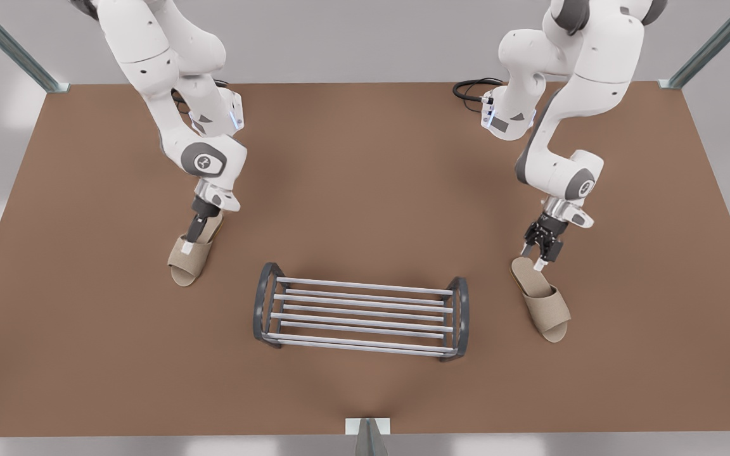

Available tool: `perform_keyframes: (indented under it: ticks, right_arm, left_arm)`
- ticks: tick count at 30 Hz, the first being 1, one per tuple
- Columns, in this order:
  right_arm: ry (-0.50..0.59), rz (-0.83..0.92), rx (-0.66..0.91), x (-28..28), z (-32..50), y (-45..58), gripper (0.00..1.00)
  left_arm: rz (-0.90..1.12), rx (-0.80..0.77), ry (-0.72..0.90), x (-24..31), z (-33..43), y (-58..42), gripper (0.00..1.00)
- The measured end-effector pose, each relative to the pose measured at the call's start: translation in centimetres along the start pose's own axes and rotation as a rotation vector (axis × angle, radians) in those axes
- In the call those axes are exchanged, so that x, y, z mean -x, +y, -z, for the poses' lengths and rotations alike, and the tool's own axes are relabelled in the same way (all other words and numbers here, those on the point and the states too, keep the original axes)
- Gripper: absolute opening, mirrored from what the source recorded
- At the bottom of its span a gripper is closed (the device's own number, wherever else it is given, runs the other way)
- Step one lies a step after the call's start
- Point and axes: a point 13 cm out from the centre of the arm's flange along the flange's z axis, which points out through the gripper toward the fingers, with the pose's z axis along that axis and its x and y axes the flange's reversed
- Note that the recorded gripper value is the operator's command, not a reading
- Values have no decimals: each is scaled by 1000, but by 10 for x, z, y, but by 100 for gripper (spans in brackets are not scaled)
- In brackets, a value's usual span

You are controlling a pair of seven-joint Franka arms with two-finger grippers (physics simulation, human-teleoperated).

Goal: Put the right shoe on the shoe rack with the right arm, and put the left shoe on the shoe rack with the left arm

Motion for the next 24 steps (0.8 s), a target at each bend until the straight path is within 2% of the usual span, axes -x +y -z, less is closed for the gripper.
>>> perform_keyframes:
  ticks: [2, 9, 24]
  right_arm:
    - [-46, -37, -25, 20, 14, 3, 100]
    - [-32, -229, 20, 5, 12, 41, 100]
    - [-59, -439, 41, 0, 5, 72, 100]
  left_arm:
    - [-60, -2, -29, 11, -7, 1, 100]
    - [-165, -59, -126, 30, -23, -15, 100]
    - [-332, -115, -240, 57, -67, -50, 100]
